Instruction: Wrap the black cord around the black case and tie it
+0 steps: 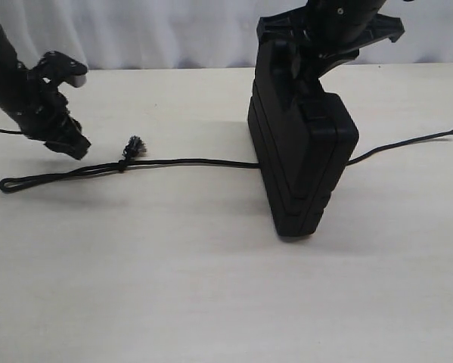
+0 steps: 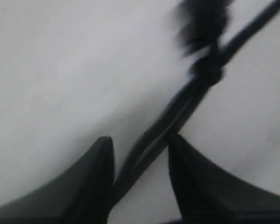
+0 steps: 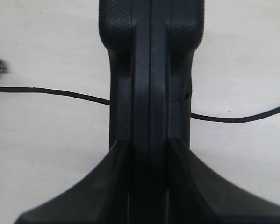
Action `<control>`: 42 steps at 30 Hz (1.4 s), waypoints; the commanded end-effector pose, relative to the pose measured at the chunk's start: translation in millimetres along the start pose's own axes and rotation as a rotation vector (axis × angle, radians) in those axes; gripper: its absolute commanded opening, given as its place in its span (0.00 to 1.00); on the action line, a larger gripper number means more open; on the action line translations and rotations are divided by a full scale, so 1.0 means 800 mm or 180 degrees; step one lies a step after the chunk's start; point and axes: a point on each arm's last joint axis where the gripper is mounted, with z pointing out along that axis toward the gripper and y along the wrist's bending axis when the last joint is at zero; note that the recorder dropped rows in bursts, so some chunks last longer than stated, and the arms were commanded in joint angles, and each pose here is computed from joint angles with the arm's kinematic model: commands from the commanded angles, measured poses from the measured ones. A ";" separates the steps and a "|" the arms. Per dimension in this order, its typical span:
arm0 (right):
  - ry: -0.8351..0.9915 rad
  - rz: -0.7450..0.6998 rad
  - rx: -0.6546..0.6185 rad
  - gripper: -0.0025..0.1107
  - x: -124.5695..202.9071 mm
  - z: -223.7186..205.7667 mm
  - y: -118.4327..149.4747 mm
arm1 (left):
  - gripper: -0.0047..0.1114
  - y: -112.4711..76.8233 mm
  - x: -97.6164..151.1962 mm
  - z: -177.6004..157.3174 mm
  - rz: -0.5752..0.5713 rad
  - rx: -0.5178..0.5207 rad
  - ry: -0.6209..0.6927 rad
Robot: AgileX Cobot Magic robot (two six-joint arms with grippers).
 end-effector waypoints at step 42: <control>0.0137 -0.0171 0.0044 0.06 0.004 0.007 -0.002 | 0.42 -0.098 -0.027 0.061 -0.1867 0.1692 -0.0112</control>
